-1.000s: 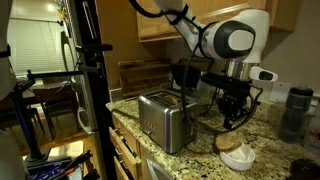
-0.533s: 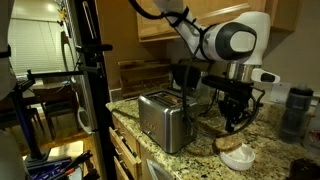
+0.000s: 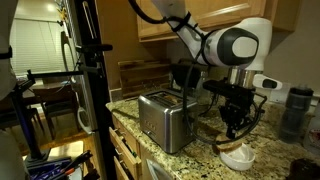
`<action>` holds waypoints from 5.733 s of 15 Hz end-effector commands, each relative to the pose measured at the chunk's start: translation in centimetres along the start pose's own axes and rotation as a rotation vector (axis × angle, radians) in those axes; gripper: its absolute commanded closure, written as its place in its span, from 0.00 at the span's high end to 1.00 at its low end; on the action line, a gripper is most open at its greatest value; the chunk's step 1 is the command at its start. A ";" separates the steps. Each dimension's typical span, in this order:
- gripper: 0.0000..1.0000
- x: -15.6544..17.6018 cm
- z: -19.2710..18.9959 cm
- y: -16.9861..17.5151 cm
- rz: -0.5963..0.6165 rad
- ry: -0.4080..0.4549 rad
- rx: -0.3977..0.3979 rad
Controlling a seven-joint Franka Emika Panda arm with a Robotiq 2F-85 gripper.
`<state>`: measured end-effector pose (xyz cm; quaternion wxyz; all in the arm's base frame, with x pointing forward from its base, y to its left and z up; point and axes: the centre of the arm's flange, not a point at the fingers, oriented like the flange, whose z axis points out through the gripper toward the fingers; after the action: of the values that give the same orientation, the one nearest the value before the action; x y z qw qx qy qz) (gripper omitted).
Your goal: Place the slices of bread in the toaster
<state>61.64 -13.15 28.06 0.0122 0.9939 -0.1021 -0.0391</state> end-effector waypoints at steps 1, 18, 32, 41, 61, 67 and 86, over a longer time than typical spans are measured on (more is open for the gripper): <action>0.08 0.0 0.4 0.6 0.023 -0.005 -0.024; 0.08 0.4 1.6 0.9 0.022 -0.003 0.012; 0.08 1.6 3.4 1.1 0.029 0.018 0.028; 0.08 2.0 3.9 1.0 0.034 0.020 0.045; 0.08 2.5 4.5 0.5 0.046 0.019 0.068; 0.09 2.5 4.8 0.8 0.049 0.019 0.065; 0.09 3.8 7.0 2.1 0.066 -0.008 0.089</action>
<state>63.87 -15.38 21.59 -0.0187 0.9896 -0.1363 -0.0407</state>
